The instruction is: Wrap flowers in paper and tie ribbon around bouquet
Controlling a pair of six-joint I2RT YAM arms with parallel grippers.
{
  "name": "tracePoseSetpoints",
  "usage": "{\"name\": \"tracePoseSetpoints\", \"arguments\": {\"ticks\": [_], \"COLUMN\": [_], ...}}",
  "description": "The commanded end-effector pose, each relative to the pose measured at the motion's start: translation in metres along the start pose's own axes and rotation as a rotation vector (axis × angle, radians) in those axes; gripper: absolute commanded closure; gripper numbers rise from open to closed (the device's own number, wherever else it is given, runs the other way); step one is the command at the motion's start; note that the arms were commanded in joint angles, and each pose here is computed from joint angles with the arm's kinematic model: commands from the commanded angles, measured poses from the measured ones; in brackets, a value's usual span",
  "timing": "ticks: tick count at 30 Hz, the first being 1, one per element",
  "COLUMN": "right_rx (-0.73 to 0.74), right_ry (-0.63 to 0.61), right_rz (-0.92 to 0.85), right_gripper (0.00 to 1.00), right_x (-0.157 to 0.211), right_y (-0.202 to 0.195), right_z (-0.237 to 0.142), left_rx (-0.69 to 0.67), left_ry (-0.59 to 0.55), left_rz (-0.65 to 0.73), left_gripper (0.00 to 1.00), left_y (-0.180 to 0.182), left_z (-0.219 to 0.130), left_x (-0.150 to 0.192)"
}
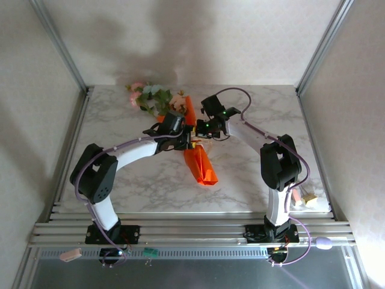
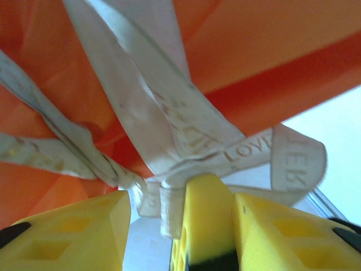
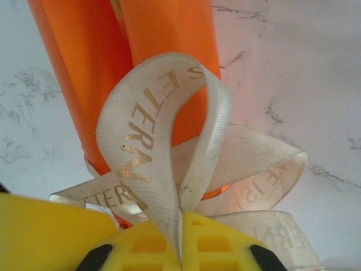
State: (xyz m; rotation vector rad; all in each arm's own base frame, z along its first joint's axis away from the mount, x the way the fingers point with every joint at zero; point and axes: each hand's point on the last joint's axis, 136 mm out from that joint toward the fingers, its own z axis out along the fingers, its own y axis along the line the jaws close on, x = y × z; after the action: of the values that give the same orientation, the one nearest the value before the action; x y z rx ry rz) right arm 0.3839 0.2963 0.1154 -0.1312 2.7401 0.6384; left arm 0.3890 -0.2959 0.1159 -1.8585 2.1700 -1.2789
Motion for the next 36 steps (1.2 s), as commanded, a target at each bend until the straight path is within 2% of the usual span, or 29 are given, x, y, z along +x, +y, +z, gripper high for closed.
{"name": "tracePoseSetpoints", "arguments": {"ticks": [1, 6, 10, 17, 27, 36], "right_rx": [-0.022, -0.029, -0.033, -0.033, -0.033, -0.033], "right_ry": [0.002, -0.002, -0.002, 0.004, 0.004, 0.005], "right_rz": [0.008, 0.01, 0.01, 0.01, 0.008, 0.006], "right_gripper": [1.0, 1.0, 1.0, 1.0, 1.0, 1.0], "right_x": [0.001, 0.0, 0.0, 0.001, 0.0, 0.0], "right_y": [0.005, 0.007, 0.008, 0.007, 0.008, 0.008], "right_z": [-0.003, -0.003, -0.004, -0.002, -0.003, -0.003], "left_rx": [-0.025, -0.064, -0.04, 0.054, 0.045, 0.032], "left_ry": [-0.007, -0.041, -0.09, -0.103, -0.042, -0.043], "left_rz": [-0.03, -0.032, -0.033, -0.003, -0.065, -0.061], "left_gripper": [0.53, 0.6, 0.62, 0.61, 0.55, 0.55], "left_y": [0.003, 0.015, 0.011, -0.021, -0.014, -0.011], "left_z": [0.009, 0.013, 0.007, -0.013, -0.019, -0.004], "left_x": [-0.004, -0.015, -0.029, -0.021, -0.01, -0.016]}}
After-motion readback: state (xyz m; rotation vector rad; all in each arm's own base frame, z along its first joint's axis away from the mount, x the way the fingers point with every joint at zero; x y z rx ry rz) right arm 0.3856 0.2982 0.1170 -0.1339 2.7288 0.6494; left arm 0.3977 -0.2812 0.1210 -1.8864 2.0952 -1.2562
